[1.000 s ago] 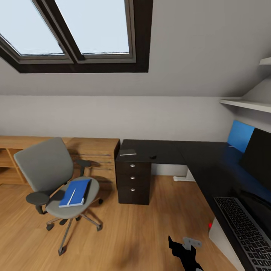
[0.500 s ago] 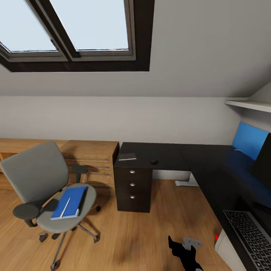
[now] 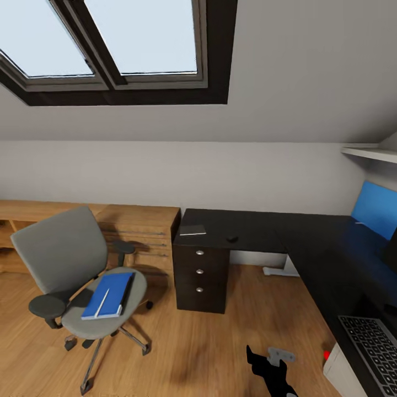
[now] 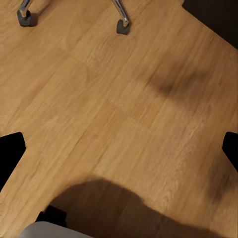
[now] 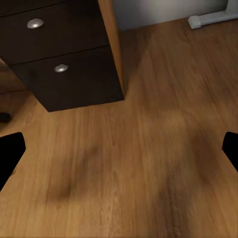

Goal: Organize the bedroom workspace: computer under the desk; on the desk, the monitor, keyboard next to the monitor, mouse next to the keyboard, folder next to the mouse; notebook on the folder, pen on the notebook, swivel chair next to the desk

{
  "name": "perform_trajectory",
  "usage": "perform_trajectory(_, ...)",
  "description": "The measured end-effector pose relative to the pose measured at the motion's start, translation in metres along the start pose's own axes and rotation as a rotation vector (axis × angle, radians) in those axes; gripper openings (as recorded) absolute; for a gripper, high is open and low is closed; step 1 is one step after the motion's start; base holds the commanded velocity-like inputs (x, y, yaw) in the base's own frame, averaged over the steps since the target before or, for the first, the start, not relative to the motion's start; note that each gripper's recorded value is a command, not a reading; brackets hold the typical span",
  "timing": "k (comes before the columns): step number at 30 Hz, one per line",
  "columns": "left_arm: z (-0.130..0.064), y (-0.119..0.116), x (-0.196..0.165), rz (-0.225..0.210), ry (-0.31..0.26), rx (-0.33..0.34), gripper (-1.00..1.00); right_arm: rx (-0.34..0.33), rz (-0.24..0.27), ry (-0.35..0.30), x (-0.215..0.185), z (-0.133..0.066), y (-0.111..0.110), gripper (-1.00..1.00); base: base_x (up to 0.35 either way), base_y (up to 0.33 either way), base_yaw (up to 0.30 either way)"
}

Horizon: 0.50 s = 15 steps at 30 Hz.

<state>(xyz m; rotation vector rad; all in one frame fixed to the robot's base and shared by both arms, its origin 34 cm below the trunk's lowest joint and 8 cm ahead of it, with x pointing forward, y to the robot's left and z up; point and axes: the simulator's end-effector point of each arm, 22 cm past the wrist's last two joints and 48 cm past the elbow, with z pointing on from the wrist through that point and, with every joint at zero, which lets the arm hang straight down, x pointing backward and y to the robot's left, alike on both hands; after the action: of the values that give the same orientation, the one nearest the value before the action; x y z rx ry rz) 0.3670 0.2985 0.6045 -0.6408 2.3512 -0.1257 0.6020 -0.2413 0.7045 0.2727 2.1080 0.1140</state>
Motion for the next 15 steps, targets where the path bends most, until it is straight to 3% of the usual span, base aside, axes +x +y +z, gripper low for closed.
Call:
perform_trajectory(8, 0.0, 0.0, -0.0001, 0.0, 0.0, 0.0, 1.0, 0.001, 0.0, 0.0, -0.0002, 0.0, -0.0008, 1.0, 0.014, -0.005, 0.065)
perform_trajectory(15, -0.0002, 0.0, 0.0001, 0.0, 0.0, 0.0, 1.0, 0.002, 0.0, -0.001, -0.0005, -0.0003, -0.0013, 1.0, 0.193, -0.121, 0.006)
